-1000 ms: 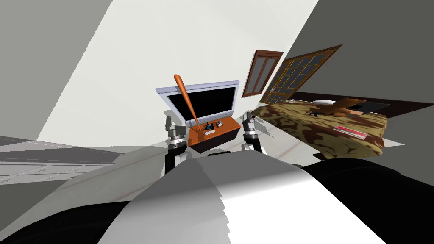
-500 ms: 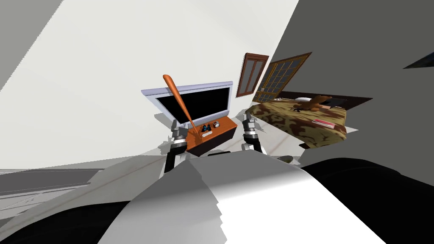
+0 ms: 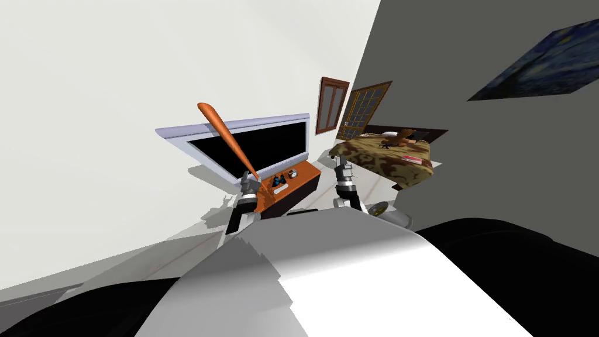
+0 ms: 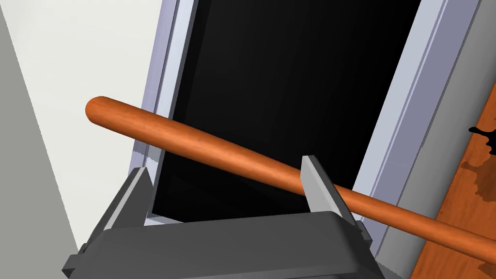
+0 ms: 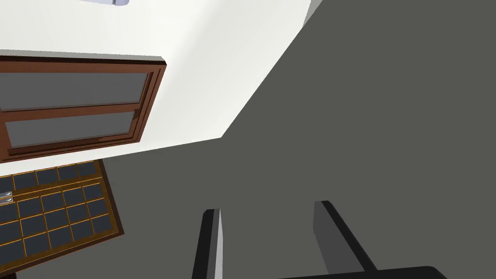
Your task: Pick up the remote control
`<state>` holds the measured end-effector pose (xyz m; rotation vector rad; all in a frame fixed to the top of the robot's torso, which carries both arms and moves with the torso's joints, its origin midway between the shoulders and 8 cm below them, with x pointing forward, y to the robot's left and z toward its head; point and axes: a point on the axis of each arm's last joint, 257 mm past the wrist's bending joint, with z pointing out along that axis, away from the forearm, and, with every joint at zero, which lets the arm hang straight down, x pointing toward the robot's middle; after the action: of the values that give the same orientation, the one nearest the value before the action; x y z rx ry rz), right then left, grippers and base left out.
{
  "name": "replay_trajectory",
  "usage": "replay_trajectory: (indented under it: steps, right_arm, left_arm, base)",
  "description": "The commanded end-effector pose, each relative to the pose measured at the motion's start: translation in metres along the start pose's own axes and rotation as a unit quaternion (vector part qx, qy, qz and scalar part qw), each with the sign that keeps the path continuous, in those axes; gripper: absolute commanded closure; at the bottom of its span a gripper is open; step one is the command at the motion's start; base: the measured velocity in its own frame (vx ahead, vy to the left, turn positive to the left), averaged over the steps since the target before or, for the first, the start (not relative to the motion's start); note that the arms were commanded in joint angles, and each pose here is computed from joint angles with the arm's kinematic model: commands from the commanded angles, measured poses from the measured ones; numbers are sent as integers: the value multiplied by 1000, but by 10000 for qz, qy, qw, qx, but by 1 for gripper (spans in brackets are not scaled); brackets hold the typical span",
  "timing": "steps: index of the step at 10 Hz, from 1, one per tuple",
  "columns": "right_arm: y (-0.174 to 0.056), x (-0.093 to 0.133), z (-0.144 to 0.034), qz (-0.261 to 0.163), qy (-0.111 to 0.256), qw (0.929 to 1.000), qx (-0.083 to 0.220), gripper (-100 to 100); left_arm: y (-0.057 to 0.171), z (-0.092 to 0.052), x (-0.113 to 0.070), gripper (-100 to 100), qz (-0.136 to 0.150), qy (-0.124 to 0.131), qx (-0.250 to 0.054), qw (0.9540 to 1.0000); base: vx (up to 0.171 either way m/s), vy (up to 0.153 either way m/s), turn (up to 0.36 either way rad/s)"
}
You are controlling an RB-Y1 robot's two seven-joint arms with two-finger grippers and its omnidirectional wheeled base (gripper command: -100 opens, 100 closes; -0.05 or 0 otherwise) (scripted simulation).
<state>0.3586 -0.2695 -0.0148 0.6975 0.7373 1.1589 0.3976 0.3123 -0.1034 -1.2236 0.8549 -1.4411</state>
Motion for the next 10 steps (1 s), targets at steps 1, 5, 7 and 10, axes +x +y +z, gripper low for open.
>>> replay_trajectory:
  steps: [1,5,7,10]
  right_arm:
    - [0,0,0,0,0,10000,0,0]
    - [0,0,0,-1,0,10000,1,0]
    - [0,0,0,-1,0,10000,1,0]
    - [0,0,0,-1,0,10000,1,0]
  left_arm:
    - [32,-8,-21,-100,-207,-239,-461,9984]
    - [90,-27,-64,-100,-634,-787,-1338,9858]
    - [109,-37,-79,-100,-786,-995,-1623,9786]
    - [147,-61,-110,-100,-1101,-1450,-2185,9587]
  base:
    - [43,30,-435]
    - [34,36,-321]
    - [35,39,-283]
    - [23,37,-319]
